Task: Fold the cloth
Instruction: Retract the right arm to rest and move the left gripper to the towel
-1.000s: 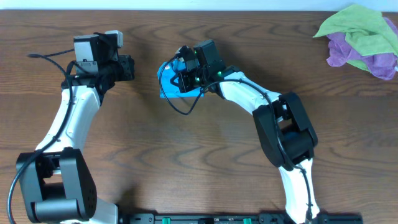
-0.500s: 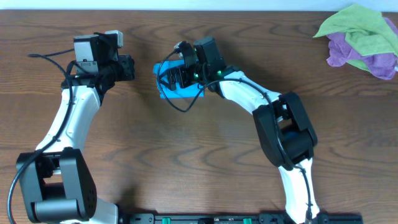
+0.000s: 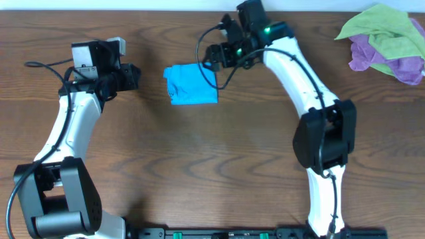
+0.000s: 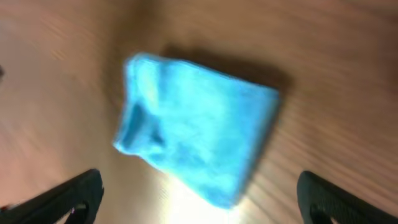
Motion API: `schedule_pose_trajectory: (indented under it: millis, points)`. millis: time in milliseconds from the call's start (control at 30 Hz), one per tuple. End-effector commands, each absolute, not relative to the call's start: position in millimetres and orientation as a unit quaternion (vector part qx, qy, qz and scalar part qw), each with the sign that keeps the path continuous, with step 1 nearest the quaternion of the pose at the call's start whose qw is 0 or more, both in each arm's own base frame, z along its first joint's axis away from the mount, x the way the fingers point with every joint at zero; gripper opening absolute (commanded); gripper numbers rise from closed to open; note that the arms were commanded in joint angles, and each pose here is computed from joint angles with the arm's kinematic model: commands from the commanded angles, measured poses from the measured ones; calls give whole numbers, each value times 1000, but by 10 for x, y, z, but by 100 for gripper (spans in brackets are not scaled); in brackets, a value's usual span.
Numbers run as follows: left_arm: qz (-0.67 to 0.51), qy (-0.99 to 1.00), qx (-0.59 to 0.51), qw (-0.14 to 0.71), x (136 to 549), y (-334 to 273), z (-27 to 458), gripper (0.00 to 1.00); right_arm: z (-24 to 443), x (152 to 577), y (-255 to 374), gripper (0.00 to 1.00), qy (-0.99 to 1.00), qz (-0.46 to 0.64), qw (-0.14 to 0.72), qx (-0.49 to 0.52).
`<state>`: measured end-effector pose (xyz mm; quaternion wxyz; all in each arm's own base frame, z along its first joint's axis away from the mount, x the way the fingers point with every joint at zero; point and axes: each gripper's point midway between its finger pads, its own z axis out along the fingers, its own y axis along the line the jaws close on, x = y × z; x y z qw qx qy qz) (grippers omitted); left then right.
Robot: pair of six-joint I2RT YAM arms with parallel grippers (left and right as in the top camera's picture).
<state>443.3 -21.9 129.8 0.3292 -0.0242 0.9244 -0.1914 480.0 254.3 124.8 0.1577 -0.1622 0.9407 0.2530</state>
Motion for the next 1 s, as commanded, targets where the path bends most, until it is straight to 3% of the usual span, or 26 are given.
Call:
schedule_pose_trajectory:
  millis: [0,167,267,367,600,800,967]
  points:
    - [-214,921,-2,326,4422,-328,1344,43,1406,4864,2258,99,949,151,189,-202]
    - [-256,922,18,289,4331,-565,1167,71,1752,4697,1882,99,958,78,195,-194]
    - [-302,914,26,268,4283,-706,1106,94,1971,4593,1665,99,960,69,197,-184]
    - [-318,912,27,258,4257,-756,1068,98,2202,4542,1451,99,961,67,212,-166]
    - [-319,916,29,241,4160,-791,1064,95,2690,4170,908,99,960,-18,242,-138]
    - [-303,922,57,235,4087,-944,1075,95,2941,3673,609,99,949,-27,293,-116]
    - [-306,924,51,223,4035,-936,1063,95,2879,3108,401,99,938,-34,328,-107]
